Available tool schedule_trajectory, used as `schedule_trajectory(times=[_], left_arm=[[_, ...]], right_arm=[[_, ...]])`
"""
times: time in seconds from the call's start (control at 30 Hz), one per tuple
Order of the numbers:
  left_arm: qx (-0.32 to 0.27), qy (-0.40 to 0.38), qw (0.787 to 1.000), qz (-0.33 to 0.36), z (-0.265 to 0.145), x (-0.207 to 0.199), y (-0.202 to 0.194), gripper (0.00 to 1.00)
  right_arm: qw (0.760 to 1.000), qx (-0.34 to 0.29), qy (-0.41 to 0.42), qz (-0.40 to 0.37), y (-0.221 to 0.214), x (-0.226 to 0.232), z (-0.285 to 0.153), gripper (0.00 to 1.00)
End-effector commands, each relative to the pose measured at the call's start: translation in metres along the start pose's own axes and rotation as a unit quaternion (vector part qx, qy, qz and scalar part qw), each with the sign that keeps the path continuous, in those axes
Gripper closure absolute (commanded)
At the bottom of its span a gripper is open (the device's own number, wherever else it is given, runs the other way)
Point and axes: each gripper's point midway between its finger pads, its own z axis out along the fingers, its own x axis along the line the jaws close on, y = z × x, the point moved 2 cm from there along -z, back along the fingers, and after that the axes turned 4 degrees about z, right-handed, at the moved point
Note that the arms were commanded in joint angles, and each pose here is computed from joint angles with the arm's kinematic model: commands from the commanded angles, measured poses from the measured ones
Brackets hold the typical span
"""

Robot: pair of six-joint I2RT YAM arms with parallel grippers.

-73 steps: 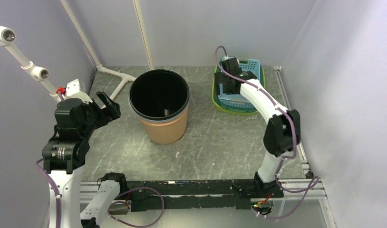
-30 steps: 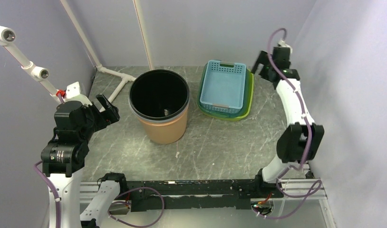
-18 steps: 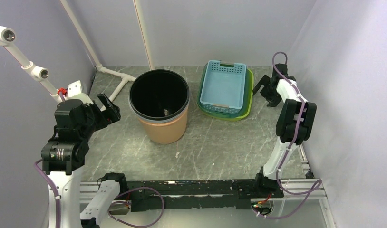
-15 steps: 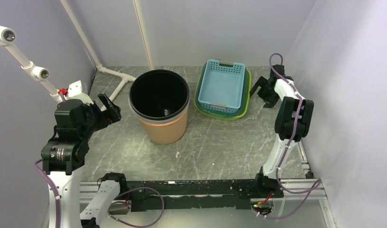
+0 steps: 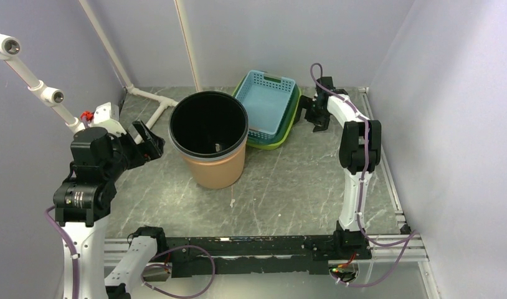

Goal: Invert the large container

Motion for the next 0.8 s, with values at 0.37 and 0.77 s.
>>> schedule_trajectory(times=[0.37,0.77], left_arm=[[-0.018,-0.127,0.992,0.014,0.003,-0.045,0.025,0.05],[0.017,-0.118,0.993,0.011,0.02,-0.043,0.018,0.05]], right_arm=[[0.992,-0.122,0.026,0.03,-0.004,0.003,-0.133,0.0],[0.902,-0.193,0.385,0.022,-0.078,0.096,-0.262,0.0]])
